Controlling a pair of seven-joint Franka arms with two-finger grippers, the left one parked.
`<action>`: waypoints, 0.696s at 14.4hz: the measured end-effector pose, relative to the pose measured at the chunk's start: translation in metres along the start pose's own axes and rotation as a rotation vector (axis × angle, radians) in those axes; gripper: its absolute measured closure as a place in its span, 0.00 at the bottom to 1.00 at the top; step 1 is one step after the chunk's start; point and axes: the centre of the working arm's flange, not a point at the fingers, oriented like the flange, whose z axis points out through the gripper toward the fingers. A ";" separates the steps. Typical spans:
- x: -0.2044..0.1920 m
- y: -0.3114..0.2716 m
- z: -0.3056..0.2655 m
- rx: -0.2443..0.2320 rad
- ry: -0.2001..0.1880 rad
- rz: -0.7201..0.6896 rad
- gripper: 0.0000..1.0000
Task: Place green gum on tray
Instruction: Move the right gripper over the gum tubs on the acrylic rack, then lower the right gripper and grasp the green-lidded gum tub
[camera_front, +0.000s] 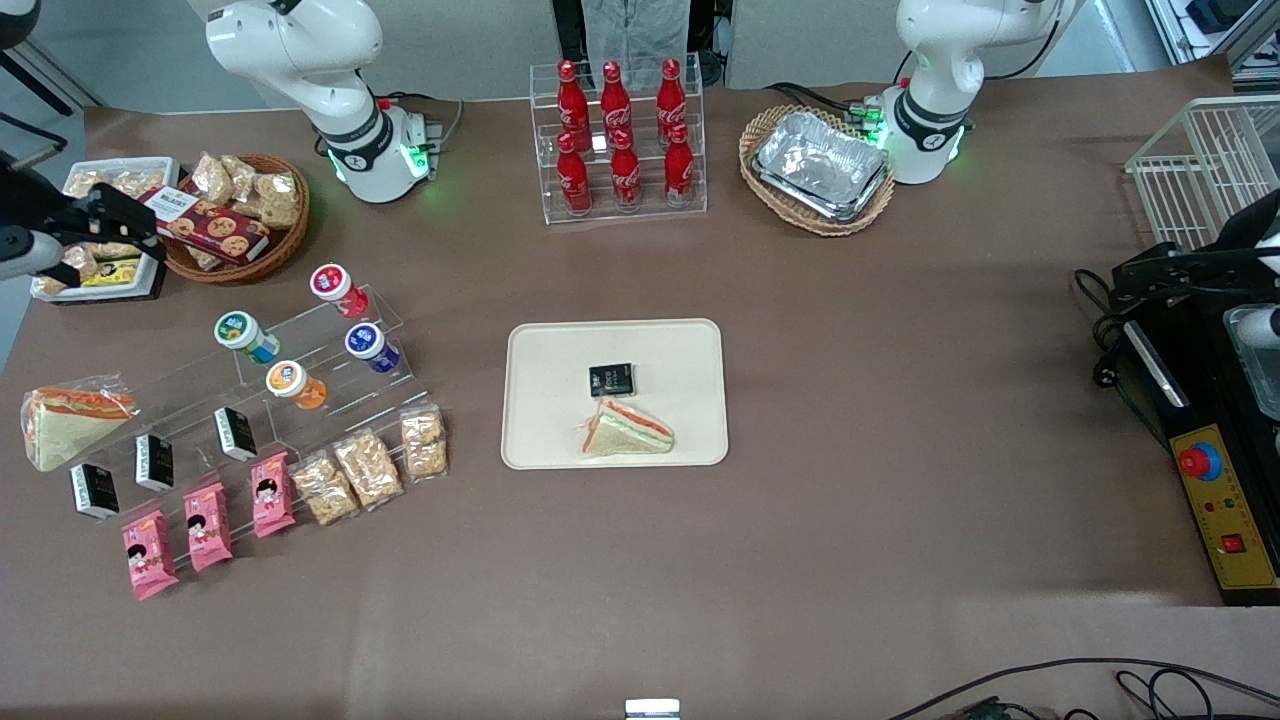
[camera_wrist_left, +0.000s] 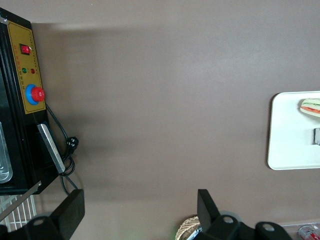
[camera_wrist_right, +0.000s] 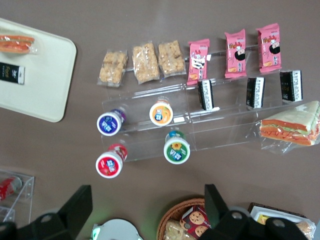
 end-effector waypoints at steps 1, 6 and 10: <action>-0.007 0.004 0.004 0.007 -0.007 -0.007 0.00; -0.026 0.009 0.052 0.025 -0.003 -0.036 0.00; -0.052 0.012 0.121 0.031 0.019 -0.038 0.00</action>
